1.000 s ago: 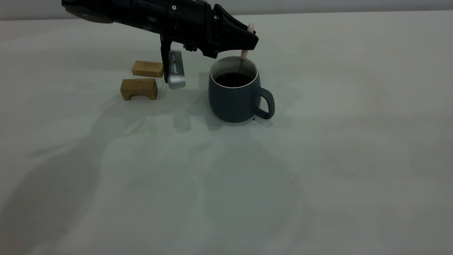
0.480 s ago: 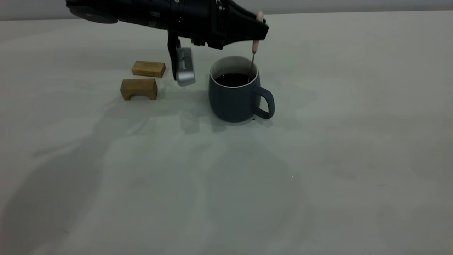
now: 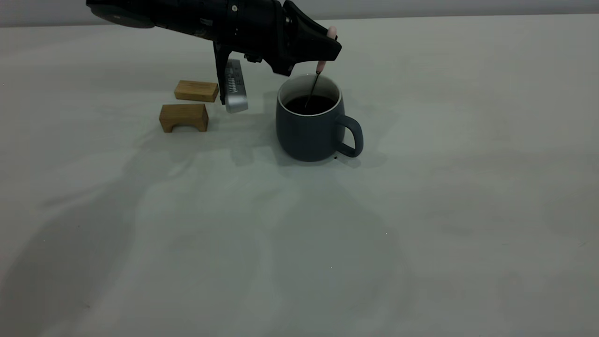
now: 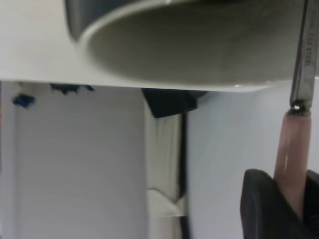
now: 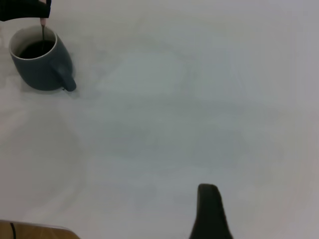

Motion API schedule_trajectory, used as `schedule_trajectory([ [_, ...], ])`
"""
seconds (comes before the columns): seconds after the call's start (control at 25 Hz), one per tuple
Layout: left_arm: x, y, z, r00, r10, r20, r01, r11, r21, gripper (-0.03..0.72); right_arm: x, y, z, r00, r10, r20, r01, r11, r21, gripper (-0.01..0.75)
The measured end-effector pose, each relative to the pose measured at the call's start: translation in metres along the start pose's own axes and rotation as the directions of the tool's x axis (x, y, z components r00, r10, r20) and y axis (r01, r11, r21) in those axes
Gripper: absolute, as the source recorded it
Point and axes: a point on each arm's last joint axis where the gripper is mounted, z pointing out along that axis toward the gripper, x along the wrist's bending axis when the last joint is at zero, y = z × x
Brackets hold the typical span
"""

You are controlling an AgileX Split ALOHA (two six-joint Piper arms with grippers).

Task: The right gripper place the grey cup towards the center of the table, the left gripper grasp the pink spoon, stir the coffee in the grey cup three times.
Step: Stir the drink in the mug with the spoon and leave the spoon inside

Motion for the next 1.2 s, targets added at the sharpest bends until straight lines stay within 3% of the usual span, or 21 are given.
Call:
schedule_trajectory([
  [0.28,0.013,-0.01,-0.002,0.989,-0.002,-0.146,0.018,0.994,0.11,0.166,0.0,0.0,0.0,1.0,0.0,0.0,0.0,1.0,0.0,0.591],
  [0.6,0.018,0.001,-0.005,0.974,-0.056,-0.22,0.056,0.998,-0.006,0.166,0.0,0.0,0.0,1.0,0.0,0.0,0.0,1.0,0.0,0.591],
  [0.92,0.013,0.006,-0.013,0.977,0.013,-0.214,-0.014,1.0,-0.005,0.168,0.0,0.0,0.0,1.0,0.0,0.0,0.0,1.0,0.0,0.591],
  [1.0,0.013,0.006,-0.014,0.975,-0.005,-0.223,0.005,1.0,0.001,0.205,0.0,0.0,0.0,1.0,0.0,0.0,0.0,1.0,0.0,0.591],
  [1.2,0.015,0.004,-0.015,0.968,0.004,-0.252,0.001,1.0,0.018,0.48,0.0,0.0,0.0,1.0,0.0,0.0,0.0,1.0,0.0,0.591],
])
